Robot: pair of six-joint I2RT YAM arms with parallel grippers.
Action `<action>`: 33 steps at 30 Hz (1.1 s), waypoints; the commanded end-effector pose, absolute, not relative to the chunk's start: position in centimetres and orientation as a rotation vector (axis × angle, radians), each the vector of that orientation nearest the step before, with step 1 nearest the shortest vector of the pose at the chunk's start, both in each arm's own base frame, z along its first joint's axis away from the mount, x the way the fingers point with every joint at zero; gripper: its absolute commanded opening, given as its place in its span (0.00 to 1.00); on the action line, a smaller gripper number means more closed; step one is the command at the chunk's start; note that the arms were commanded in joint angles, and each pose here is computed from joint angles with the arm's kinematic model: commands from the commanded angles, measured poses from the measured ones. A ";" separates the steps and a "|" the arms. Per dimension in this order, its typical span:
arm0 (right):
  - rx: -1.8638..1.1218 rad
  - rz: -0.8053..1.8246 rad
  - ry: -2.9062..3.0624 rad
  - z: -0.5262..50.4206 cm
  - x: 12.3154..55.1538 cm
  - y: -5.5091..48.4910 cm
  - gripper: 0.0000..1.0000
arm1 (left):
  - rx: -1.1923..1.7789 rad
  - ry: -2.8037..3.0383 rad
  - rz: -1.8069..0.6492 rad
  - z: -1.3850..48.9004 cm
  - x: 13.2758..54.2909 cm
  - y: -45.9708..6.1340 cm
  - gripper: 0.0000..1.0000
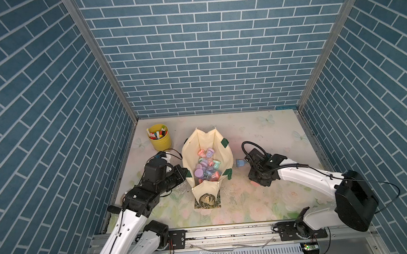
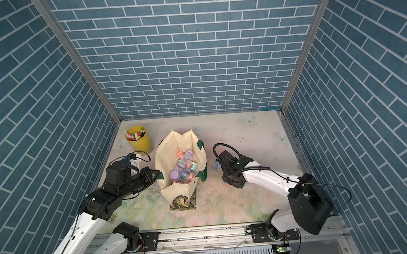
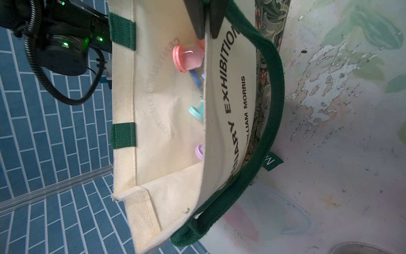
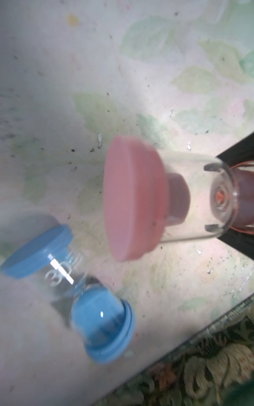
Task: Put the hourglass into the canvas bag
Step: Pick up the hourglass from the center of the board, then place the hourglass in the canvas bag.
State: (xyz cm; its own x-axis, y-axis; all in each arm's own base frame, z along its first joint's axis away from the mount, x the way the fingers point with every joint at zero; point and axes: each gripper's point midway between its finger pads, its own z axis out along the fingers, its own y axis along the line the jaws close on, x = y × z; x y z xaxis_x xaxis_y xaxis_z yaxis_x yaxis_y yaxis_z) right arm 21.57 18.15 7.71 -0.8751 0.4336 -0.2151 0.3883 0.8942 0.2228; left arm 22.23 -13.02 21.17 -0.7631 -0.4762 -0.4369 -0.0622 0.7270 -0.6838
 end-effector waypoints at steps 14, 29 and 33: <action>0.043 0.303 2.479 26.1 23.9 22.1 0.00 | -0.402 2.336 -0.880 21.6 21.9 -12.8 0.15; -0.443 0.556 2.346 32.2 21.7 34.8 0.00 | -0.398 2.337 -0.896 21.5 22.0 -13.1 0.00; -0.464 0.568 2.362 31.8 21.6 35.7 0.00 | -0.394 2.334 -0.899 21.6 22.0 -13.2 0.00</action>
